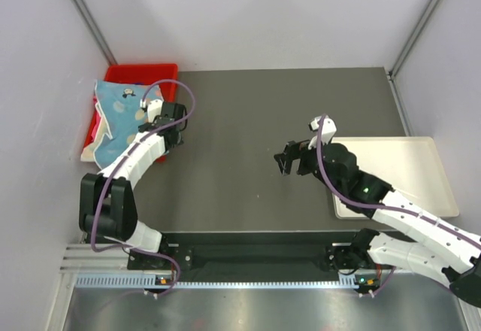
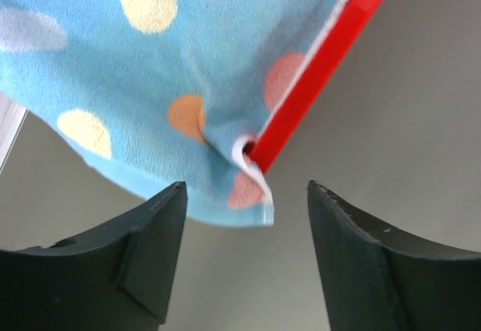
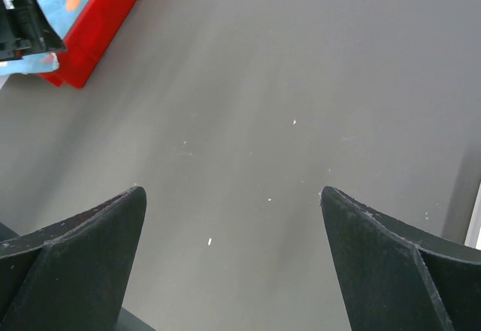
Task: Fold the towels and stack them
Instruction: Grab crumpled towel
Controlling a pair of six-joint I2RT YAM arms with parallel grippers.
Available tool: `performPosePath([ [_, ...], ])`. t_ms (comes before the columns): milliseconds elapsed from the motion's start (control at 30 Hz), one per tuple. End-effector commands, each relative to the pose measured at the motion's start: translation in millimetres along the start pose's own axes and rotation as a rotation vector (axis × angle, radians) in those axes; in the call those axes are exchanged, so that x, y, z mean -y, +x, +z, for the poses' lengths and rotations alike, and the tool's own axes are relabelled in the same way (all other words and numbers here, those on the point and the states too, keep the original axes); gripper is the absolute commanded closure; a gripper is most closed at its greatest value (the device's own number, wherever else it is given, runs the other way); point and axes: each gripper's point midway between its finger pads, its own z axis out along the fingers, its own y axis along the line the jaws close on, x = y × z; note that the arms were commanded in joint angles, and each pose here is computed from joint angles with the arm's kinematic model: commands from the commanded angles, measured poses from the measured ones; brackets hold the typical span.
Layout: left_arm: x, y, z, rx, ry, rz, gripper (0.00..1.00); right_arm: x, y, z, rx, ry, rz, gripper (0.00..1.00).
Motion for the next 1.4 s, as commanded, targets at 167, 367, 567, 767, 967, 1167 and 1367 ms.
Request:
performPosePath([
  [167, 0, -7, 20, -0.004, -0.038, -0.022, 0.39, -3, -11, -8, 0.049, -0.026, 0.004, 0.00],
  [367, -3, -10, 16, 0.006, -0.034, -0.039, 0.65, -2, -10, -8, 0.041, -0.018, 0.009, 0.00],
  [567, -1, -31, 2, 0.040, -0.003, -0.028, 1.00, -4, -10, -5, 0.033, -0.022, 0.014, 0.00],
  [767, 10, -64, -24, 0.082, 0.097, -0.009, 1.00, -6, -11, -1, 0.026, -0.019, 0.017, 0.00],
  [967, 58, -81, -72, 0.074, 0.353, 0.070, 1.00, -3, -15, 4, 0.029, 0.016, 0.016, 0.00],
  [1167, 110, -68, -132, 0.095, 0.501, 0.194, 1.00, 12, -29, 4, 0.053, 0.116, 0.017, 0.00],
  [1367, 153, -37, -190, 0.084, 0.672, 0.270, 1.00, 51, -48, -3, 0.090, 0.281, 0.052, 0.00],
])
